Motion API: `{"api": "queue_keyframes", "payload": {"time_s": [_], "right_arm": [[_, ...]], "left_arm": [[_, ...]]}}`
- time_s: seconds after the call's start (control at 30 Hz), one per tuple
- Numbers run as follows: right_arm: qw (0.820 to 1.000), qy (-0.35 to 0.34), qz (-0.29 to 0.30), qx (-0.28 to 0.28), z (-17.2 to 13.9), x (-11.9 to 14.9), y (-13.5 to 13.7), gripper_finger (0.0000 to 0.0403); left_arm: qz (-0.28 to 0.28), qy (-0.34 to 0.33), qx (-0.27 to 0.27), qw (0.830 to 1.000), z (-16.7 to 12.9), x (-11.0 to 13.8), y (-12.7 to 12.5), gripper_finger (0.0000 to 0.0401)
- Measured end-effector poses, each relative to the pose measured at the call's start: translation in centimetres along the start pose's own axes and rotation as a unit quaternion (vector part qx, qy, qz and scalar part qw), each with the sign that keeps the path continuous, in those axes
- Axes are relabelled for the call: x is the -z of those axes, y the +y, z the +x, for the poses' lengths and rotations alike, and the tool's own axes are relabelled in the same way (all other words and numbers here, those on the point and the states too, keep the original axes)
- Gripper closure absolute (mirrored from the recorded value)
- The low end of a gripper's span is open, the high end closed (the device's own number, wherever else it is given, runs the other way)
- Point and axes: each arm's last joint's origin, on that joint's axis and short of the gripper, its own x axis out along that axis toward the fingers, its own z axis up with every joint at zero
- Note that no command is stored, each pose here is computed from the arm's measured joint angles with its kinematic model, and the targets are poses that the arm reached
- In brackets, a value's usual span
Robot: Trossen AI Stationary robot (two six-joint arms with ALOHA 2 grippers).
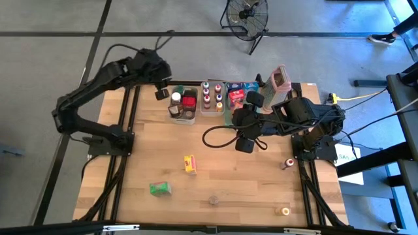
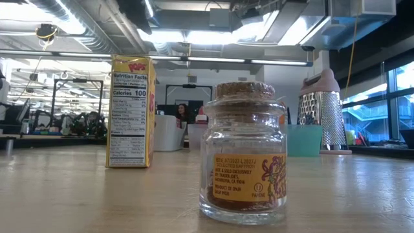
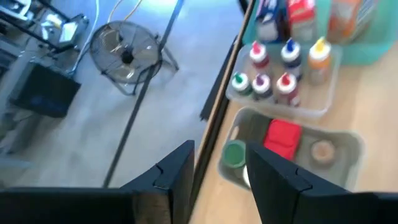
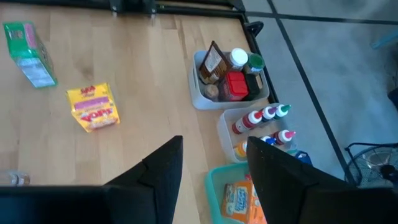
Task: Pick & Place Kitchen Items
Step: Put the red food coloring bottle into the transparent bin
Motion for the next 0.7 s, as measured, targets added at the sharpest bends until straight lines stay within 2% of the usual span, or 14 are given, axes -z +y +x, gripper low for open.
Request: {"api": "queue_keyframes", "payload": {"time_s": [0.2,0.43,0.57,0.7], "right_arm": [[0.999,-0.025,0.016,-0.010,0.0,-0.6,0.2,0.0222],[0.997,-0.022,0.021,-0.075,-0.1,-0.7,0.6,0.0222],[0.990,-0.032,0.029,-0.136,-0.2,-1.1,1.0,0.0222],[0.971,-0.017,0.034,-0.235,-0.4,-1.2,1.6,0.0222]], "left_arm": [[-0.029,-0.039,0.029,0.998,-1.8,0.3,0.0,0.0262],[-0.079,-0.065,0.087,0.991,-2.7,0.5,-0.2,0.0262],[-0.096,-0.064,0.118,0.986,-2.8,0.4,-0.8,0.0262],[-0.091,-0.065,0.141,0.984,-3.0,0.3,-1.5,0.0263]]}}
